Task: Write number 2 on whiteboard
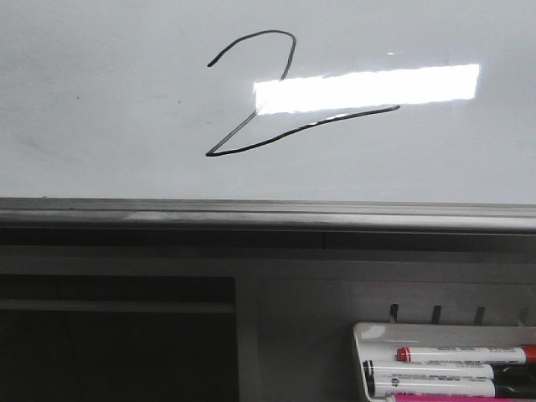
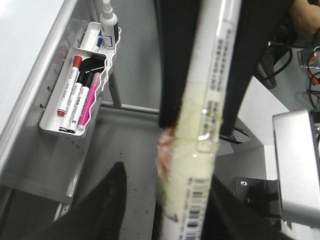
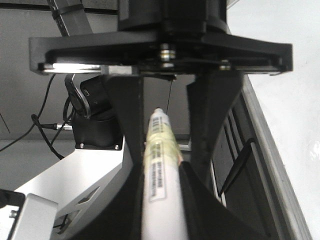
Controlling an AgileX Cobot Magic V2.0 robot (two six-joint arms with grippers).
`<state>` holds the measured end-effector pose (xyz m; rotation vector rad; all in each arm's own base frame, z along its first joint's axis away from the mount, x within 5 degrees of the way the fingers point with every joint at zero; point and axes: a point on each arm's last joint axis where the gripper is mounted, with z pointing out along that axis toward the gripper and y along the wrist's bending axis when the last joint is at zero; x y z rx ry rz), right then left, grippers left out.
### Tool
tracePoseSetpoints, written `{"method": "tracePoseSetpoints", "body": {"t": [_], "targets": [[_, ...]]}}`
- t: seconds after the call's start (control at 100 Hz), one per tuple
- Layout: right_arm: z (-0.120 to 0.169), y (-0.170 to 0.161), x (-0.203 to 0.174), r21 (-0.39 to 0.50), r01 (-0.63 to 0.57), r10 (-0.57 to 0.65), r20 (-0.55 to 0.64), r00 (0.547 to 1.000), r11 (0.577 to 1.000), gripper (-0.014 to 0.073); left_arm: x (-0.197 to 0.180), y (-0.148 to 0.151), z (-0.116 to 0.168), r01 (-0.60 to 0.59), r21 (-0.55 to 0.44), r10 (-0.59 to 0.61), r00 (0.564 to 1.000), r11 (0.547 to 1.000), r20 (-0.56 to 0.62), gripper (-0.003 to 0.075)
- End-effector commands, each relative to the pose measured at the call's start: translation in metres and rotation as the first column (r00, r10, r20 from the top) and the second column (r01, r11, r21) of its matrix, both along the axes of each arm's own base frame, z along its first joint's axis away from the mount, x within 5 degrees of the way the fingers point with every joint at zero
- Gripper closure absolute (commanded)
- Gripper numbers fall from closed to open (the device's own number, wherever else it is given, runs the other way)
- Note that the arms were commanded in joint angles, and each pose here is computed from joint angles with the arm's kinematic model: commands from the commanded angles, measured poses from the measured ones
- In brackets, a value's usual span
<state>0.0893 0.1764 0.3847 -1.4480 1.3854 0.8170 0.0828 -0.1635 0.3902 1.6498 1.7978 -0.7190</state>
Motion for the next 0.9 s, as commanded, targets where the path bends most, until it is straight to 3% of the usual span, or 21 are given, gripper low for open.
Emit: {"method": "tracePoseSetpoints", "body": {"t": [0.0, 0.2, 0.29, 0.36, 0.46, 0.55, 0.62, 0.75, 0.85, 0.89], "targets": [[0.014, -0.002, -0.002, 0.048, -0.004, 0.002, 0.025, 1.000, 0.999, 0.0655, -0.001, -0.002, 0.017, -0.022, -0.105, 0.024, 1.000, 0.994, 0.017, 0.0568], [0.014, -0.002, -0.003, 0.045, -0.008, 0.007, 0.021, 1.000, 0.999, 0.0654, 0.001, -0.003, 0.019, -0.038, -0.133, 0.043, 0.999, 0.990, 0.033, 0.0739], [0.014, -0.002, -0.003, 0.048, -0.002, 0.002, 0.005, 1.000, 0.999, 0.0592, 0.002, -0.003, 0.020, -0.041, -0.139, 0.047, 0.998, 0.989, 0.036, 0.0741], [0.014, -0.002, -0.002, 0.052, 0.006, -0.007, 0.005, 1.000, 0.999, 0.0438, 0.002, -0.004, 0.020, -0.045, -0.147, 0.052, 0.998, 0.988, 0.040, 0.0741], [0.018, -0.003, 0.001, 0.088, 0.055, -0.057, 0.022, 0.998, 0.995, 0.0147, 0.004, -0.004, 0.023, -0.057, -0.172, 0.068, 0.996, 0.983, 0.054, 0.0741], [0.027, -0.013, 0.005, 0.139, 0.122, -0.131, 0.063, 0.989, 0.983, 0.0008, 0.002, -0.001, 0.027, -0.070, -0.213, 0.089, 0.993, 0.975, 0.079, 0.0741], [0.035, -0.027, 0.005, 0.185, 0.181, -0.200, 0.091, 0.976, 0.966, -0.0002, 0.002, 0.004, 0.030, -0.098, -0.258, 0.127, 0.987, 0.961, 0.099, 0.0741], [0.051, -0.058, 0.000, 0.271, 0.289, -0.331, 0.127, 0.935, 0.918, 0.0013, 0.011, 0.018, 0.031, -0.257, -0.371, 0.322, 0.938, 0.892, 0.127, 0.0741], [0.058, -0.079, -0.007, 0.324, 0.374, -0.422, 0.091, 0.902, 0.869, 0.0076, 0.029, 0.031, 0.020, -0.422, -0.467, 0.521, 0.848, 0.778, 0.102, 0.0741], [0.058, -0.085, -0.012, 0.332, 0.389, -0.437, 0.082, 0.896, 0.859, 0.0139, 0.037, 0.034, 0.016, -0.464, -0.511, 0.581, 0.809, 0.723, 0.087, 0.0741]]}}
